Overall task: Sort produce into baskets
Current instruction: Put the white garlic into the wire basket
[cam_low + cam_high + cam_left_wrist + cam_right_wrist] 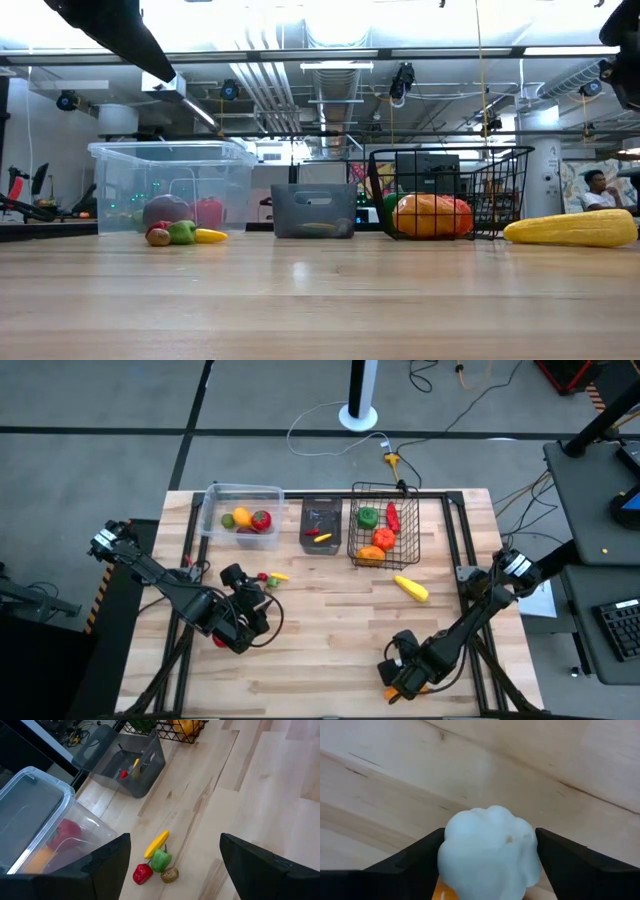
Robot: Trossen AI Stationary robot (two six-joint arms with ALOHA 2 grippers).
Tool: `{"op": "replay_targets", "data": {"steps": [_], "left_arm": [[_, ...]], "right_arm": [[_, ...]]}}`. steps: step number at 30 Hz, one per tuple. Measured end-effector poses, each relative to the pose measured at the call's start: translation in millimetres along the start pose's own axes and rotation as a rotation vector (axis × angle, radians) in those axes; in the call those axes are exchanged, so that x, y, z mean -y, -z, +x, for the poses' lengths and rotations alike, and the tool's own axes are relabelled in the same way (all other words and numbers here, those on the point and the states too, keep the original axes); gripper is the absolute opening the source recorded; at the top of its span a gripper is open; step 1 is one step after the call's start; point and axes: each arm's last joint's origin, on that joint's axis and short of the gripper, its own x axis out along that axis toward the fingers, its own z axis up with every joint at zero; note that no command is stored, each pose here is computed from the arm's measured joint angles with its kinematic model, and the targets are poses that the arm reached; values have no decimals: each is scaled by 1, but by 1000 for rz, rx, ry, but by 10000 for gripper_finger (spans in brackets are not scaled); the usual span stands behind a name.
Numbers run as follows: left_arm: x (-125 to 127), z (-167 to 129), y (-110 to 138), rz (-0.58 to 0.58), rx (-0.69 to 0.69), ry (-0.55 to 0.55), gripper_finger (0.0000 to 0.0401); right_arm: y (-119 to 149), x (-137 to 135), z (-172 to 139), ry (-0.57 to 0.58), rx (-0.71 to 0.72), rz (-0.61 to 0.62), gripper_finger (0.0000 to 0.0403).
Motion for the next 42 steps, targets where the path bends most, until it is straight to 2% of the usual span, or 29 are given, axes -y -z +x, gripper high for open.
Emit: {"op": "replay_targets", "data": {"steps": [6, 13, 20, 30, 37, 42], "left_arm": [[0, 0, 0, -2, 1, 1, 286], [0, 0, 0, -3, 9, -4, 286], [1, 0, -2, -16, 31, -4, 286], [7, 0, -7, -53, 67, 39, 286], [7, -1, -6, -110, 60, 50, 286], [11, -5, -4, -158, 45, 86, 286]], "right_arm": [[1, -3, -3, -19, 14, -8, 273], [0, -9, -8, -61, 62, -38, 272], [-13, -22, -16, -132, 188, -105, 272], [-69, -59, -38, -169, 428, -332, 274], [-112, -91, -86, -210, 551, -536, 274], [-147, -99, -126, -221, 645, -644, 274]]}}
